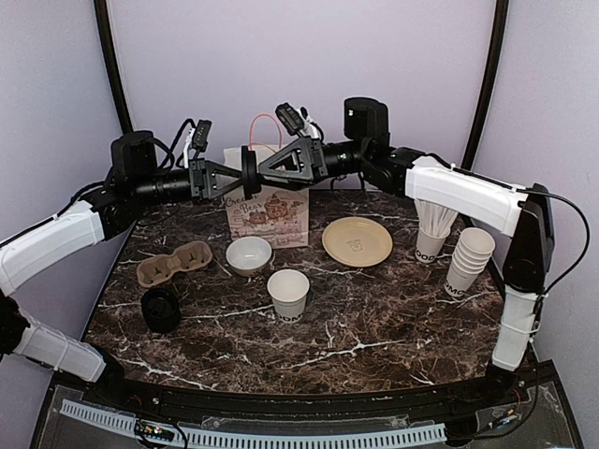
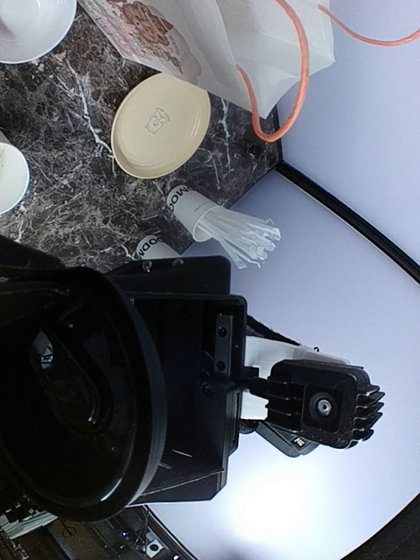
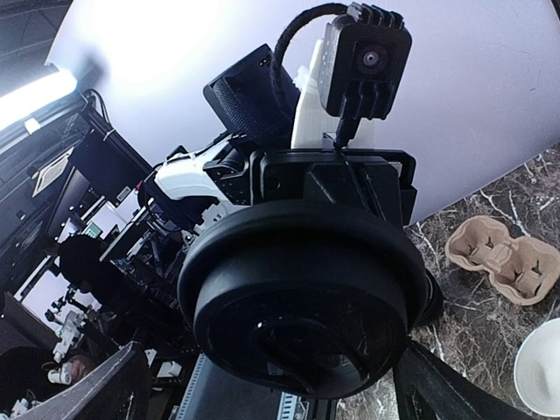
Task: Pack the takeout coffee
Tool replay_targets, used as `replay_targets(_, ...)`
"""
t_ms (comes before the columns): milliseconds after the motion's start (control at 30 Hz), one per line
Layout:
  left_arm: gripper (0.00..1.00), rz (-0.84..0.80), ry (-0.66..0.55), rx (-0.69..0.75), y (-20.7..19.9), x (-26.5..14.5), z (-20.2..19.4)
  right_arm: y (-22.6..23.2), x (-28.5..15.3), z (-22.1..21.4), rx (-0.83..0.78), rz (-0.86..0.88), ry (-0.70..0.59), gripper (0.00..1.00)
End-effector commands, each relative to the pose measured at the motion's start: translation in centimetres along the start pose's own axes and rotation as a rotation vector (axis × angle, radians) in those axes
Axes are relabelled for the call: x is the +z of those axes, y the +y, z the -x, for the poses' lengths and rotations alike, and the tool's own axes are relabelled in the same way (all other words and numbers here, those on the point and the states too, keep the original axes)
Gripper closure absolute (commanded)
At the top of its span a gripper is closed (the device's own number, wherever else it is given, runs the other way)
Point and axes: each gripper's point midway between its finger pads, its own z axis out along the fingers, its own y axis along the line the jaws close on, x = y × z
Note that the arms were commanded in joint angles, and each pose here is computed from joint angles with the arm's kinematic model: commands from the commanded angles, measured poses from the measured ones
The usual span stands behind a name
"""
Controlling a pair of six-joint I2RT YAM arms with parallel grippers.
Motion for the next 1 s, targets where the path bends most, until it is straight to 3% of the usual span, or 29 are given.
replay_targets(0,0.98,-0.002,0.005,0.013,-0.1,0.2,-0.2,0.3,0.6,0.9,-0.031,0.000,-0.020,0.03)
replay_targets(233,0.98,-0.001,0.026,0.005,0.1,0.8,-0.7,-0.7,0.7,1.2,-0.013,-0.048,-0.030,0.05)
replay_targets(500,0.98,0.005,0.031,0.010,0.2,1.1,-0.7,-1.0,0.9,0.7,0.021,-0.037,-0.025,0.20)
replay_targets(567,0.98,0.013,0.030,0.011,0.4,1.1,-0.8,-0.7,0.7,0.7,0.015,-0.029,-0.024,0.19)
replay_targets(700,0.98,0.012,0.031,0.013,0.6,1.1,-1.0,1.5,0.4,0.5,0.018,0.064,-0.015,0.02)
replay_targets(967,0.98,-0.063,0.029,0.027,-0.4,1.2,-1.2,2.7,-0.4,0.7,0.014,0.088,-0.019,0.02)
